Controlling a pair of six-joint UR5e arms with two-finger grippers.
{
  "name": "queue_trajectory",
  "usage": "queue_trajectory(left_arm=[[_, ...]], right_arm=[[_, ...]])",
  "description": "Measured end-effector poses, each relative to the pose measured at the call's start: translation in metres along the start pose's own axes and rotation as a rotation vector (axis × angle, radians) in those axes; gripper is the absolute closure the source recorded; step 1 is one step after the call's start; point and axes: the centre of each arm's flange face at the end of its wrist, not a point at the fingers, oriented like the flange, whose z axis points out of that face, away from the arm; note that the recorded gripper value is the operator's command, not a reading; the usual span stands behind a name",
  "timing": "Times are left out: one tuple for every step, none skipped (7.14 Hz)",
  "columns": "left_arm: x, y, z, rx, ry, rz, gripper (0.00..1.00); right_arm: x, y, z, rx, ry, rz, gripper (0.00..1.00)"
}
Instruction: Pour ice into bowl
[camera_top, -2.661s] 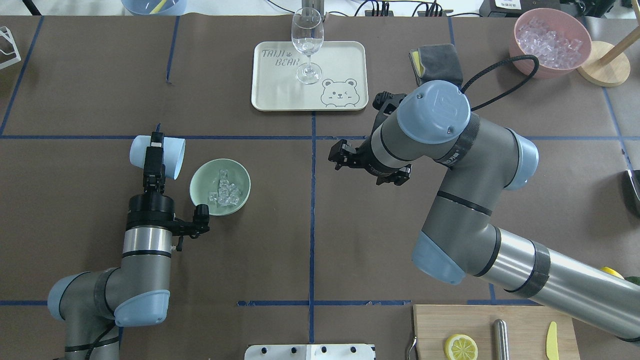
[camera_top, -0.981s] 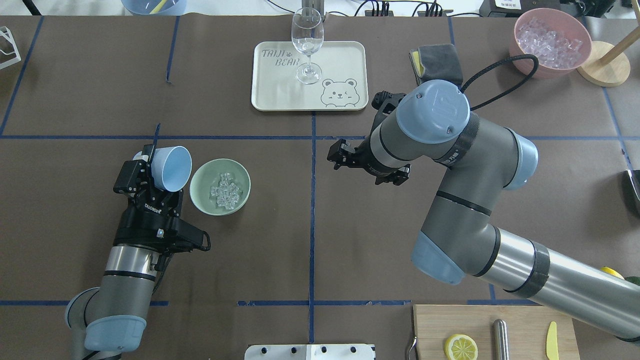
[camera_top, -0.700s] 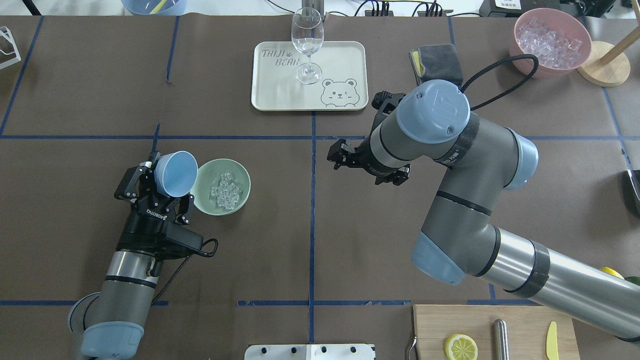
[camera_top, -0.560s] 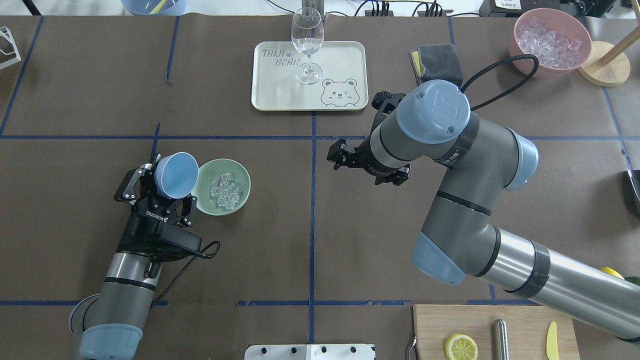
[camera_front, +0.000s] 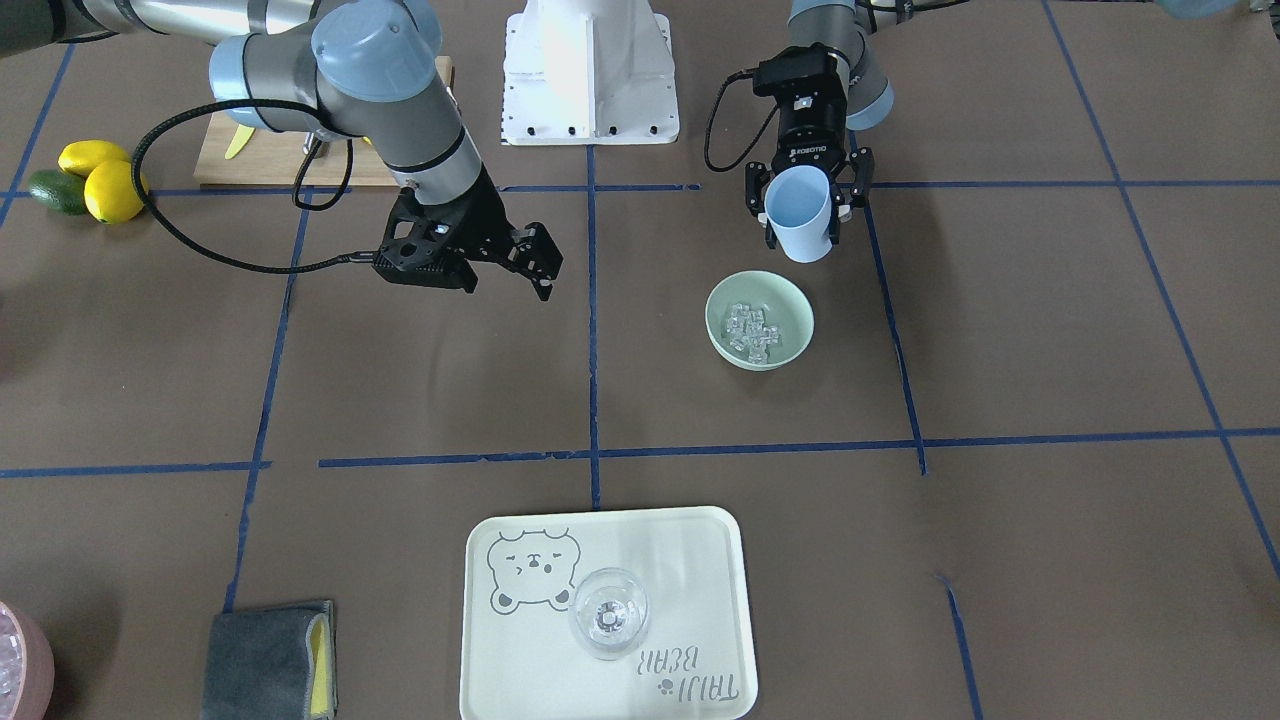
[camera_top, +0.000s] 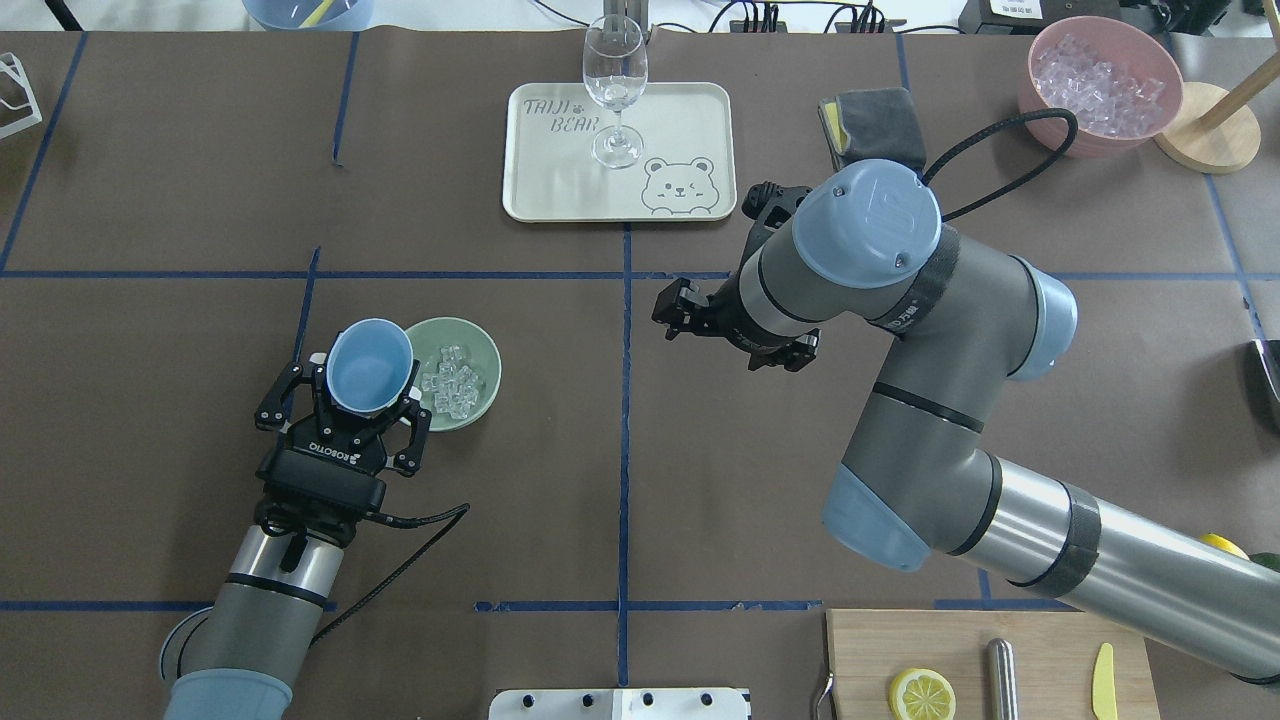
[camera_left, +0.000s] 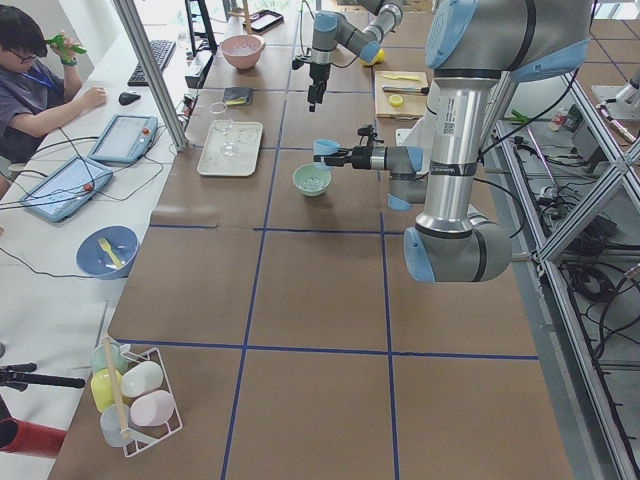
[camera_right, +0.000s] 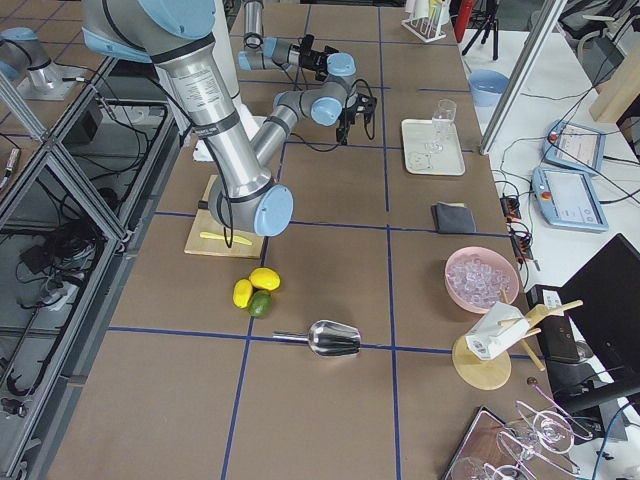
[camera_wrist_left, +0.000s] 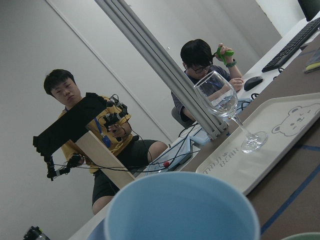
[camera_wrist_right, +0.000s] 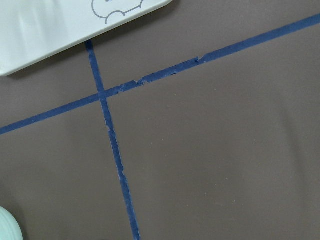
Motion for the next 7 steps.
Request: queue_trajectory(left_arm=[[0.006, -0.005, 0.0, 0.002, 0.008, -0.122, 1.0], [0.011, -0.008, -0.001, 0.001, 0.018, -0.229, 1.0], [0.015, -0.01, -0.001, -0.001, 0.028, -0.303, 1.0], [0.016, -0.009, -0.001, -0.004, 0.032, -0.335, 1.0], [0.013, -0.005, -0.001, -0.007, 0.031, -0.339, 1.0], [0.006, 0.002, -0.001, -0.011, 0.026, -0.325, 1.0], [-0.005, 0.012, -0.002, -0.018, 0.02, -0.3, 1.0]], right_arm=[[-0.001, 0.0, 0.0, 0.0, -0.001, 0.0, 0.0], [-0.002, 0.0, -0.001, 0.001, -0.003, -0.001, 0.0], [-0.002, 0.0, -0.001, 0.0, -0.004, -0.001, 0.0], [-0.003, 0.001, -0.001, -0.001, -0.004, -0.002, 0.0], [-0.003, 0.001, -0.002, -0.004, -0.005, -0.002, 0.0], [-0.003, 0.001, -0.002, -0.007, -0.006, -0.002, 0.0], [-0.004, 0.001, -0.002, -0.008, -0.006, -0.002, 0.0]])
